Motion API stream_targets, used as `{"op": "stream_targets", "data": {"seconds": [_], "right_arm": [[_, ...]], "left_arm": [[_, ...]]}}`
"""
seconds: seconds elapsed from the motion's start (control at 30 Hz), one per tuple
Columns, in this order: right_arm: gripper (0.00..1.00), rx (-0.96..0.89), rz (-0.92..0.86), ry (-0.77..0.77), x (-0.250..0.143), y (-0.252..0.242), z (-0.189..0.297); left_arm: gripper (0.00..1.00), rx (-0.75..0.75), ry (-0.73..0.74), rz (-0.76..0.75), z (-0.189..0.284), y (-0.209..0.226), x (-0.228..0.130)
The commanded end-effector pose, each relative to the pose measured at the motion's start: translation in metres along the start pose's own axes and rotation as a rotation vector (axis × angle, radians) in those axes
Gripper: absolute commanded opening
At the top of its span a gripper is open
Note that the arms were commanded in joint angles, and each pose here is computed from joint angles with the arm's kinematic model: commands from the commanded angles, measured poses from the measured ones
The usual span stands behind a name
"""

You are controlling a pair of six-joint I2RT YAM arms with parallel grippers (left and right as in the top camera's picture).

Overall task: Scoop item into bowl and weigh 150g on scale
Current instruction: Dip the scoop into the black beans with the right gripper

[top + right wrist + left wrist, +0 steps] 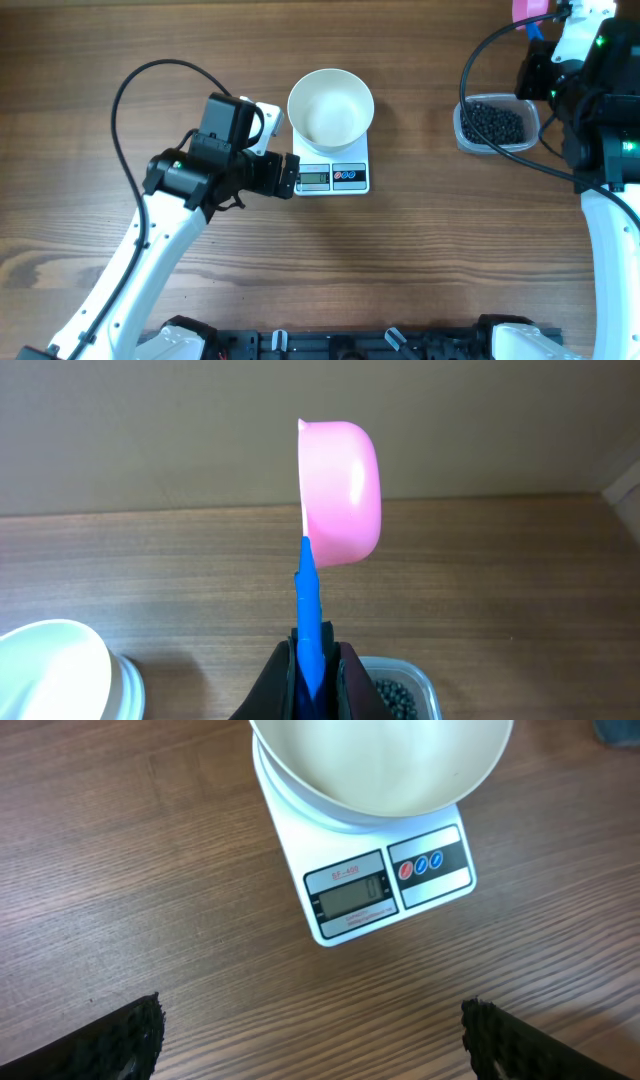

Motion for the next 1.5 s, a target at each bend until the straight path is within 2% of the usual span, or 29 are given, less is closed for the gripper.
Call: {"op": "stream_targets", "data": {"seconds": [0.0,0.27,0.43,0.57,0.7,0.93,1.2,1.47], "right_arm": [[0.04,0.011,-0.016,-0.006,0.003,0.001,0.001],[0.04,0.012,-0.017,-0.011,0.004,0.001,0.001],[0.04,0.012,-0.017,-0.010,0.004,0.001,0.001],[0.04,0.013,-0.016,-0.015,0.005,0.001,0.000],[0.04,0.013,-0.016,-0.015,0.005,0.001,0.000],[0.04,0.012,-0.016,-0.010,0.004,0.001,-0.002],[0.04,0.010,-0.016,-0.003,0.003,0.001,-0.002],[0.04,-0.104,0.006,0.176,-0.031,-0.031,0.000]], "left_arm": [[1.00,0.002,-0.044,-0.040,0.003,-0.001,0.010],[1.00,-0.056,-0.091,-0.123,0.002,-0.032,0.007],[1.00,-0.018,-0.106,-0.084,0.009,-0.031,-0.003],[1.00,-0.039,-0.146,-0.124,0.005,-0.047,0.008],[1.00,-0.017,-0.167,-0.108,0.004,-0.045,0.012],[1.00,-0.019,-0.092,-0.105,-0.016,-0.044,0.007],[1.00,-0.018,-0.091,-0.105,-0.016,-0.044,0.006],[1.00,-0.018,-0.091,-0.106,-0.016,-0.044,0.006]]}}
Point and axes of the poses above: each gripper's point midway between its finger pads, its own z axis back along the fingers, its own y axis along the line the jaws close on, x = y × z, the point moved 5 cm from there along z, back along the fingers, and after that the axes turned 11 degrees about -z, right-handed, at the moved point
